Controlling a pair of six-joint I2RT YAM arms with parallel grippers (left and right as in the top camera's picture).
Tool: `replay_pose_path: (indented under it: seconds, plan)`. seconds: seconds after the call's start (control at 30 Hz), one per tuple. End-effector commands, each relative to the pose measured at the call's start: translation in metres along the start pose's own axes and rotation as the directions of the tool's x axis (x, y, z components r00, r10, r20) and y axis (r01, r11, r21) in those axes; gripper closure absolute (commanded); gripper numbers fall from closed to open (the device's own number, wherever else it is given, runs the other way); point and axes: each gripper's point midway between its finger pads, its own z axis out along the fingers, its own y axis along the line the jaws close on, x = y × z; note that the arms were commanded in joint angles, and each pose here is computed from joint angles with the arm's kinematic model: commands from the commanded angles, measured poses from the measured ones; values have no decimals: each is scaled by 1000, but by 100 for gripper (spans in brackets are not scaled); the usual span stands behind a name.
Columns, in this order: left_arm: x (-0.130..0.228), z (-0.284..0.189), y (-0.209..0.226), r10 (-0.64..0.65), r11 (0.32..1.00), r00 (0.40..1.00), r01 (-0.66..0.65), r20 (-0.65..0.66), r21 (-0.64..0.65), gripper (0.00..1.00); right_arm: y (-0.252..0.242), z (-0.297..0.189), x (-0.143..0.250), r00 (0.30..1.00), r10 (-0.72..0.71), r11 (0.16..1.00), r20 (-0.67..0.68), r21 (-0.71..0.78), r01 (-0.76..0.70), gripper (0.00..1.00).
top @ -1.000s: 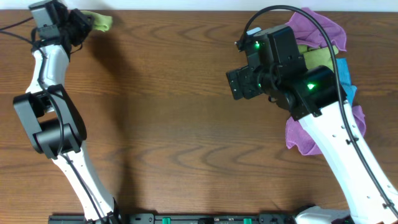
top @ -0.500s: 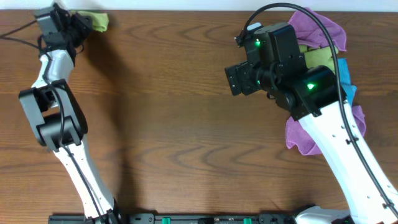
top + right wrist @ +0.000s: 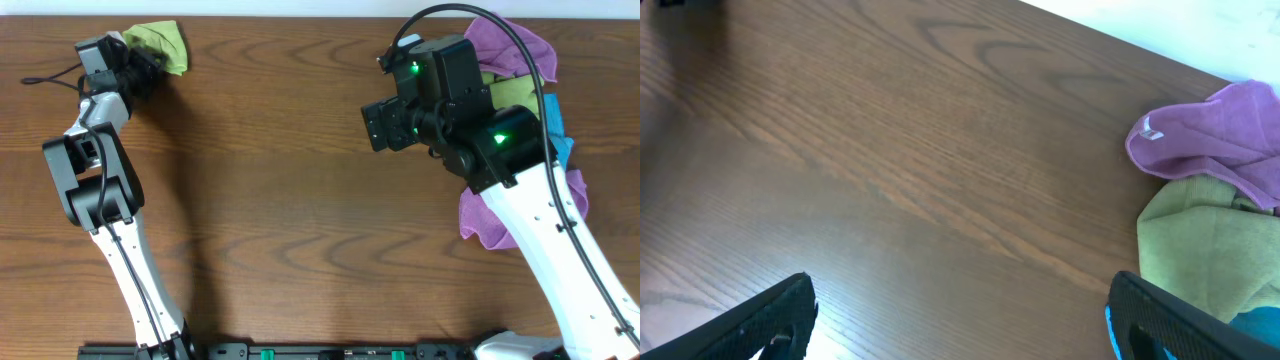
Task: Fold the cloth
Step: 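Carry the green cloth to the table's far left corner with the left gripper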
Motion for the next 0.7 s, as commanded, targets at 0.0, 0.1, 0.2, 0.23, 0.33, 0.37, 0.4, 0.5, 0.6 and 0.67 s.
replay_pose_path:
  seconds: [0.0,0.1,0.2,0.23,0.33,0.37,0.4,0.5,0.6,0.67]
  plan:
    - [10,2,4,1,1000,999,-1,-48,-7,94,-6,1,-1,1000,22,1000,0,18,-22,7]
    - [14,1,8,18,1000,998,-19,-66,-22,94,-6,1,-1,1000,22,1000,-1,18,-22,7]
    - [13,0,10,39,999,997,-41,-66,-25,94,-6,1,-1,1000,29,999,-1,17,-29,7]
    - [12,-1,10,53,998,997,-55,-63,-25,94,-6,1,-1,1000,29,999,-1,18,-29,7]
    - [5,-5,12,98,995,994,-99,-55,-20,94,-6,1,-1,1000,29,999,0,18,-29,7]
    - [3,-6,11,113,993,992,-114,-54,-15,94,-6,1,-1,1000,29,999,0,18,-29,7]
    - [1,-7,10,131,991,990,-132,-53,-11,94,-6,1,-1,1000,30,999,0,17,-30,7]
    - [-8,-11,4,204,979,978,-205,-47,-6,94,-6,1,-1,999,37,999,0,18,-37,7]
    - [-16,-15,-4,269,963,962,-270,-43,-7,94,-6,1,-1,999,48,999,0,18,-48,7]
    - [-21,-17,-5,309,950,950,-311,-49,-32,95,-6,1,-1,998,55,998,0,17,-55,7]
